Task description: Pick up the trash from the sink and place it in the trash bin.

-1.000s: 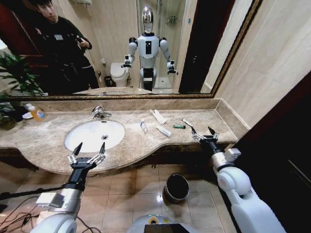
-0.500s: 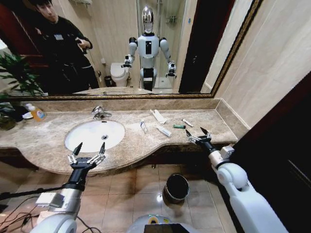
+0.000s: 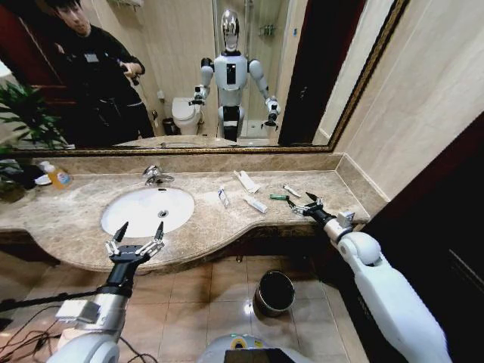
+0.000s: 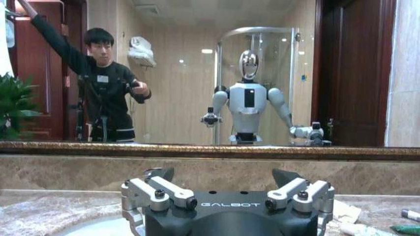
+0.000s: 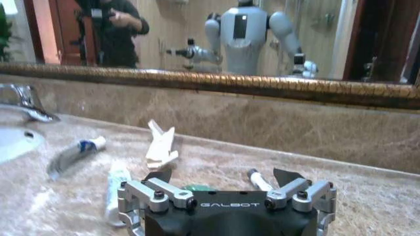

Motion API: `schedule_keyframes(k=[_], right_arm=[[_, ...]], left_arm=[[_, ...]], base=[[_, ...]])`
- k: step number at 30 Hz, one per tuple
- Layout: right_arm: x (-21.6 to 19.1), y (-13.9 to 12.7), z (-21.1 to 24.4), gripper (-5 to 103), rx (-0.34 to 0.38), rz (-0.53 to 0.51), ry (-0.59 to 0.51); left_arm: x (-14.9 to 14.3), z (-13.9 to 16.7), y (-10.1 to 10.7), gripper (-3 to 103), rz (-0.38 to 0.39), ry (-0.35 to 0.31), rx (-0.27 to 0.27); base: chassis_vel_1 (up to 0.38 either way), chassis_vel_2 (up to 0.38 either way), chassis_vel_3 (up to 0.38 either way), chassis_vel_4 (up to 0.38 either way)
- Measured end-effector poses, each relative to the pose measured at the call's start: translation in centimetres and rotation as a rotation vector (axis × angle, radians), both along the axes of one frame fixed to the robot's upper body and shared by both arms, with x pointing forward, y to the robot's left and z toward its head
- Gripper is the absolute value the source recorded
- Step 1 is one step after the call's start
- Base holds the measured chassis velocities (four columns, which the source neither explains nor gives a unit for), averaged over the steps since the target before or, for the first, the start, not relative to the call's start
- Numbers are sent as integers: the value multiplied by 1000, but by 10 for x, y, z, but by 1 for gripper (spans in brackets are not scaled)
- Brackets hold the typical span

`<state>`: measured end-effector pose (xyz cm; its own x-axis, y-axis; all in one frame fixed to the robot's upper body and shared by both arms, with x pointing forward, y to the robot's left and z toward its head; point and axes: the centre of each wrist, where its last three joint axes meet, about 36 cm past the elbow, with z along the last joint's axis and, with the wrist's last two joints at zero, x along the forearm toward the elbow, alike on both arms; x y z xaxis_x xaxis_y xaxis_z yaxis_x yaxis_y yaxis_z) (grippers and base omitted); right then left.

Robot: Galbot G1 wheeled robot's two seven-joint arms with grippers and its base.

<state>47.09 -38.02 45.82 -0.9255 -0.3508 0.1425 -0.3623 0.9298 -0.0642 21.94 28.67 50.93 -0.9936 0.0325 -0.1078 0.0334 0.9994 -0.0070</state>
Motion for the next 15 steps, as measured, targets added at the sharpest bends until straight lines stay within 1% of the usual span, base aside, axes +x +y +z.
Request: schedule_keyframes(k=[4, 7, 12, 14, 15], right_arm=[[13, -7, 2, 100, -16, 28, 13], [32, -13, 5, 100, -33, 80, 25], [52, -11, 9, 100, -62, 106, 38], [71, -8, 18, 100, -100, 138, 57], [74, -8, 20, 100, -105, 144, 61]], left_arm=[[0, 0, 0, 100, 0, 0, 0], [0, 0, 0, 100, 0, 0, 0], [0, 0, 0, 100, 0, 0, 0], [0, 0, 0, 100, 0, 0, 0], [0, 0, 0, 100, 0, 0, 0]], base=[[0, 0, 0, 0], [0, 0, 0, 0], [0, 0, 0, 0], [0, 0, 0, 0], [0, 0, 0, 0]])
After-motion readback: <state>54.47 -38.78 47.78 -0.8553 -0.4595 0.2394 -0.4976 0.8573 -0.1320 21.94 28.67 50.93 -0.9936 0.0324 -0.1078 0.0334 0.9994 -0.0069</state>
